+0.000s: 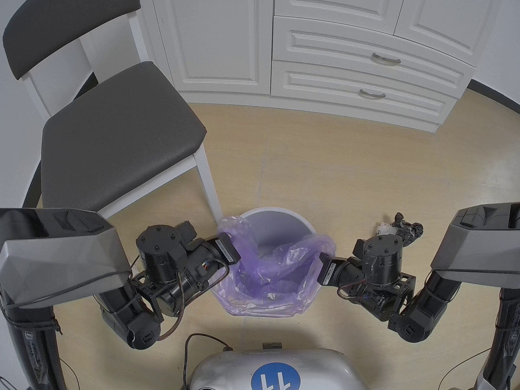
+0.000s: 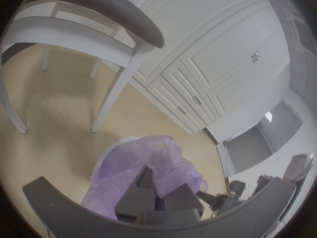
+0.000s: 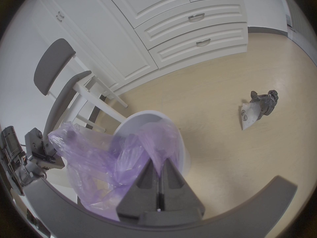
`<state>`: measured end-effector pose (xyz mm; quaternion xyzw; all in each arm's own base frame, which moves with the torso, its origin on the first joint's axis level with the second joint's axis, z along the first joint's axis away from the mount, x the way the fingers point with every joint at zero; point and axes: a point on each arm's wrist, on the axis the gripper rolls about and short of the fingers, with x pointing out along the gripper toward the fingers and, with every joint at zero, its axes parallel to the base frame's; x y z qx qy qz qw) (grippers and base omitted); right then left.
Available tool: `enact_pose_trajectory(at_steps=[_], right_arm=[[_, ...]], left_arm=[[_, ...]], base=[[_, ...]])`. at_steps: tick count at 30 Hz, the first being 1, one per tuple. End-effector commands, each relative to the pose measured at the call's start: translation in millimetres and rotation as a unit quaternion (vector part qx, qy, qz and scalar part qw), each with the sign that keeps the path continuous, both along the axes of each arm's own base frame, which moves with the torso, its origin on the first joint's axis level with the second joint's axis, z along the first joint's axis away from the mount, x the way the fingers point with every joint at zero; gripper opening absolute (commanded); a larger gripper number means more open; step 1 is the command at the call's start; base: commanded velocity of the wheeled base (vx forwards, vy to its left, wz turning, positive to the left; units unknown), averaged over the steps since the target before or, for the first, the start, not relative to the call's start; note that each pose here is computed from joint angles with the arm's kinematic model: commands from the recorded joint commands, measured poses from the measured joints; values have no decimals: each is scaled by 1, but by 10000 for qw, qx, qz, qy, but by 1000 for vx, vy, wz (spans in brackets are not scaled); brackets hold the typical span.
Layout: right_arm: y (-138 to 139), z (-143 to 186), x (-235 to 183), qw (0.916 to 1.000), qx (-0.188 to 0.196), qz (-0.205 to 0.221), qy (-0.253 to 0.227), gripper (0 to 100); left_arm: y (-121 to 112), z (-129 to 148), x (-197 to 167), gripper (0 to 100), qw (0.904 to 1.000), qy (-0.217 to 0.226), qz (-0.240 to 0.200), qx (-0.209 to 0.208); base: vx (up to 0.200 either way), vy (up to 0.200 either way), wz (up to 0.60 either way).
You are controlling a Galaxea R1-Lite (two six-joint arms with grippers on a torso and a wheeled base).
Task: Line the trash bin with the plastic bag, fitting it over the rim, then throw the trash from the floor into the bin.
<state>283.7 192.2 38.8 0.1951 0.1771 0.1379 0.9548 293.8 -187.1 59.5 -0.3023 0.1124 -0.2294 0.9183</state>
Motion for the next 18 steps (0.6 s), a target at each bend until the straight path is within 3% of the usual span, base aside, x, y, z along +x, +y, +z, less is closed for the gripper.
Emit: enact_pose_trajectory(at_steps=[1, 10, 18], right_arm=[[-10, -3, 12, 9998, 7, -213, -13, 0], [-34, -6, 32, 9980, -64, -633, -3, 0], [-47, -6, 38, 9972, -169, -726, -35, 0]], left_arm=[[10, 1, 21, 0, 9988, -34, 360, -322], [12, -3, 27, 0, 9984, 15, 433, -371], [0, -18, 23, 0, 9990, 169, 324, -263]], base=[[0, 0, 0], [0, 0, 0], [0, 0, 0]])
